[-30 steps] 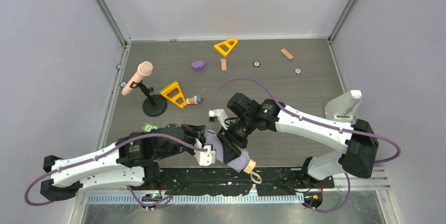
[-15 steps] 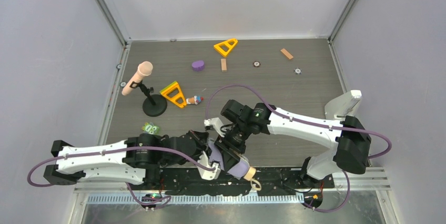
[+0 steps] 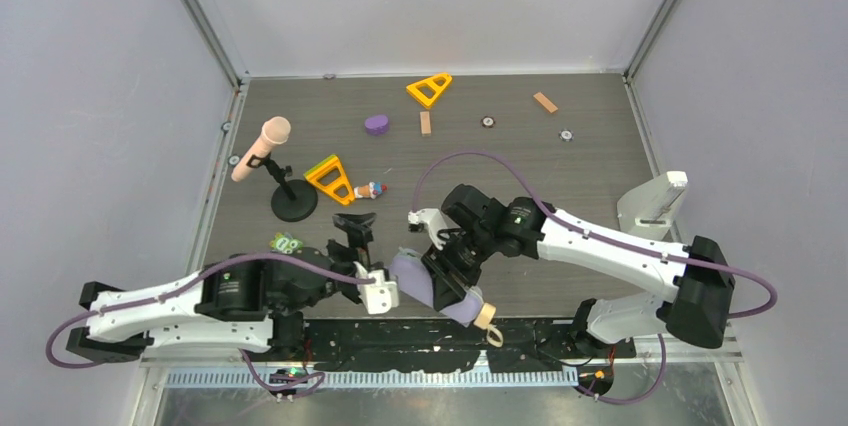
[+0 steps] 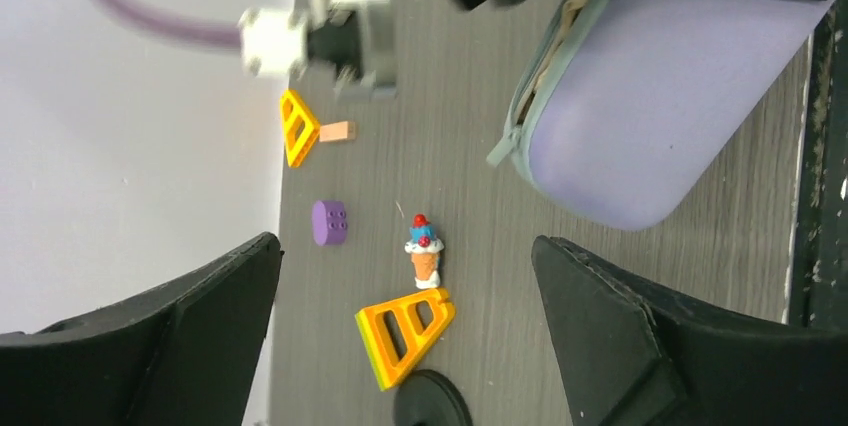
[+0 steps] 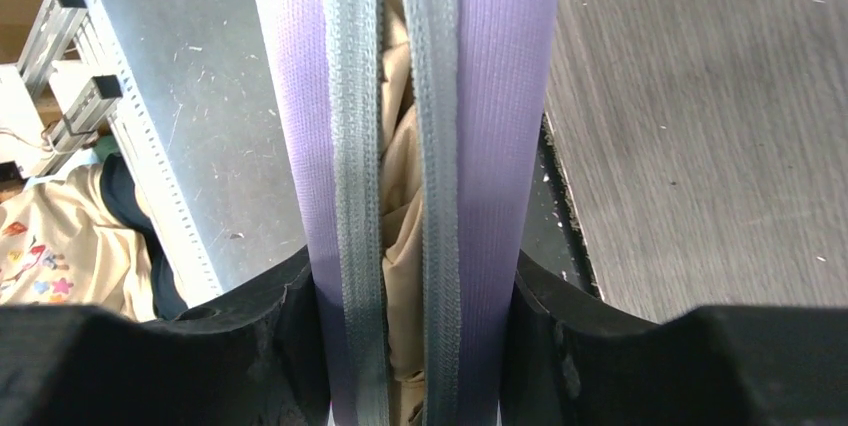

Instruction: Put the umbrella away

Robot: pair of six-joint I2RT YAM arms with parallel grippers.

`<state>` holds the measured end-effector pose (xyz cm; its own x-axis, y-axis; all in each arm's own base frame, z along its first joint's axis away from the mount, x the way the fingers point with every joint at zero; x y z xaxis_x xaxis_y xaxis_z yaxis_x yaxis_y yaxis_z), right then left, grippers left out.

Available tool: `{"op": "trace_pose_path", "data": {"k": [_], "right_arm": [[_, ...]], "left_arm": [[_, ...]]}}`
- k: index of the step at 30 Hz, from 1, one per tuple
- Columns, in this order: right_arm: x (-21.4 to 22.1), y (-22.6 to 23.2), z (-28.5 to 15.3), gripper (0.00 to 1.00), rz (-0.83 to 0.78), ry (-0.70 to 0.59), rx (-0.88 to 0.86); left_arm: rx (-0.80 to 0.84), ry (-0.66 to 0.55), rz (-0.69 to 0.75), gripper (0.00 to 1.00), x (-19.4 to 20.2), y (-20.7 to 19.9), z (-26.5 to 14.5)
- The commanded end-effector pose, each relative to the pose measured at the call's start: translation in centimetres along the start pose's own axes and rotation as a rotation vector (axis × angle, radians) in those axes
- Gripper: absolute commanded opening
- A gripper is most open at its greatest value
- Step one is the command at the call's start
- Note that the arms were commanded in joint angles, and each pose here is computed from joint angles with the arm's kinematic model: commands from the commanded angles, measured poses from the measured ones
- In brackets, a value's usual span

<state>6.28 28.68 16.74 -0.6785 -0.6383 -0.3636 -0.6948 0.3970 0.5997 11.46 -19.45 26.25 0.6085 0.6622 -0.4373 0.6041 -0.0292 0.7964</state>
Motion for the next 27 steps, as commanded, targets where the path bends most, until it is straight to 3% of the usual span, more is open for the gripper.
{"op": "trace_pose_path", "data": {"k": [1,5,10,15,18,23,27], "right_arm": [[-2.3,0.3,-2.3,0.05,-0.034,-0.136,0.028],[-4.6,-0.3,-4.2,0.05,-0.11,-0.255,0.117],[-9.9,-0.5,-8.9,0.06,-0.312,-0.552,0.303],[-14.0,-0.2,-14.2,0.06,-0.651,-0.899,0.537],[-14.7,0.1,-16.3,0.06,-0.87,-0.995,0.722],[-16.0,3.0,-18.7,0.06,-1.174,-1.098,0.935],[-16.7,5.0,-19.1,0.06,-1.369,-1.087,1.099]], "left_arm": [[-0.13,-0.021,-0.229,1.0,1.3,1.6,-2.3],[-0.166,-0.042,-0.488,1.0,2.2,2.4,-3.8],[-0.132,-0.176,-0.946,1.0,-0.4,4.7,-4.4],[-0.166,-0.351,-1.306,1.0,-2.9,9.5,-5.1],[-0.112,-0.517,-1.475,1.0,-4.4,11.7,-5.5],[0.01,-0.82,-1.661,0.98,-6.5,15.5,-7.0],[0.052,-0.8,-1.685,0.98,-6.6,15.8,-6.5]]}}
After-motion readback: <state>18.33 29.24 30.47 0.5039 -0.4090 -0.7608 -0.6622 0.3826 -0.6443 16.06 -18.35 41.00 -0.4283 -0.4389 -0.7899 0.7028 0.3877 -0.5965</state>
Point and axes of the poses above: each gripper's point midway between its finger pads, its own z axis out along the fingers, its own y axis along the line the jaws close on, x = y × z, the point moved 2 cm from there along -z, back along the fingers, and after that the axes turned 7 degrees about z, right-handed, at the moved point
